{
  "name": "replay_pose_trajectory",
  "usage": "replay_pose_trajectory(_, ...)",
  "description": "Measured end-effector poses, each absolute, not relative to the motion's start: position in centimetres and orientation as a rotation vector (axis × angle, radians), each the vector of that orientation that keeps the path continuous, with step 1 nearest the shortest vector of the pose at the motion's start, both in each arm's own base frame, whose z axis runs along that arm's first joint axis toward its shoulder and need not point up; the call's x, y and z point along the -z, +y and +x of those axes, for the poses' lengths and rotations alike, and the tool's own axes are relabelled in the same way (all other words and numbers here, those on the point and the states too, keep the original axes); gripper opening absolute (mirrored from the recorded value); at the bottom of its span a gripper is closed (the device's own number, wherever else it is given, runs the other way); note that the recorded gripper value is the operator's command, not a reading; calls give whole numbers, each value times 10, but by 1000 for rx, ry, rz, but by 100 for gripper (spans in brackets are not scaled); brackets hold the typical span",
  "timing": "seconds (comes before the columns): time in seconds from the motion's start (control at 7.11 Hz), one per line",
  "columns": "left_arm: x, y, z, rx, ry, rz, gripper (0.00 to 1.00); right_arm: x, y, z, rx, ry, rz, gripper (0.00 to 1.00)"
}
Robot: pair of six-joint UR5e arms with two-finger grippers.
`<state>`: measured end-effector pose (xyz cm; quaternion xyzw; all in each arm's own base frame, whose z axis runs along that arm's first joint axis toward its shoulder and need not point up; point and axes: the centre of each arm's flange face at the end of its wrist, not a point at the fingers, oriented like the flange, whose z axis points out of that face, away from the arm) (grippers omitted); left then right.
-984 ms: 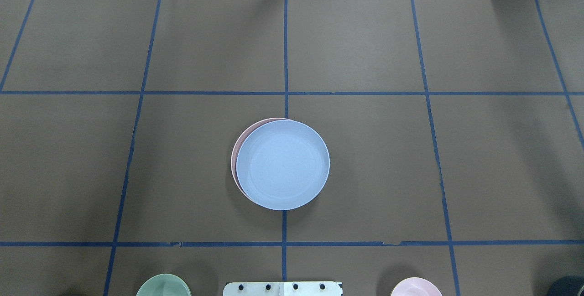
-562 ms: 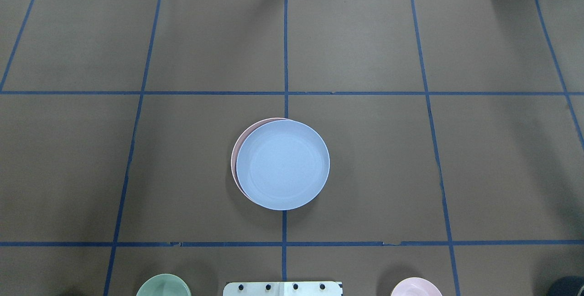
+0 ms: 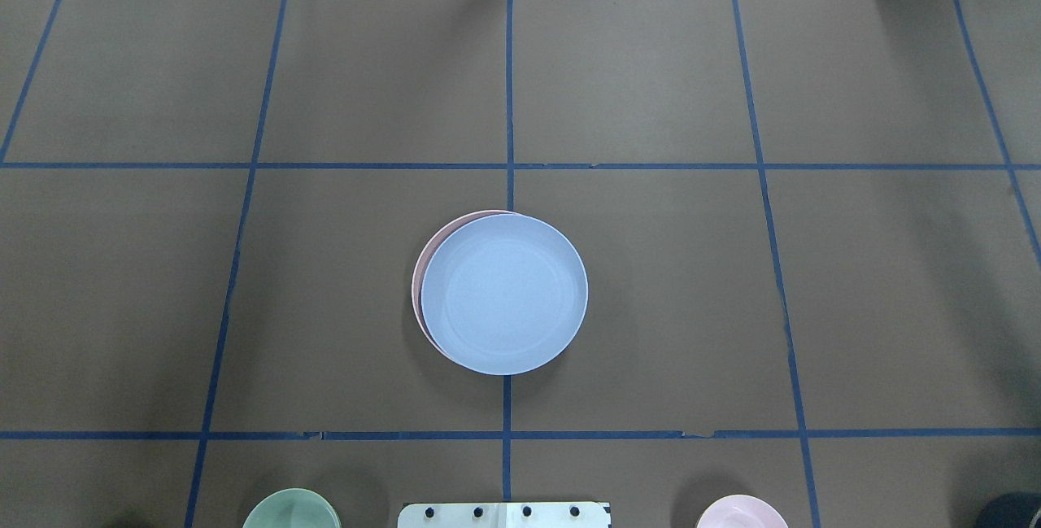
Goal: Stack three plates with pink and blue
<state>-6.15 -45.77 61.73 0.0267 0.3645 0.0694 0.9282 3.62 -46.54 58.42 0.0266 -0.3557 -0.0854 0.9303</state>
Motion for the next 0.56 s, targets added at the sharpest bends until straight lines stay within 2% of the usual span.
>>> replay_pose_trajectory(0.56, -617, -458, -61, -142, 748, 55, 100, -585, -465, 36, 173, -729, 51, 100)
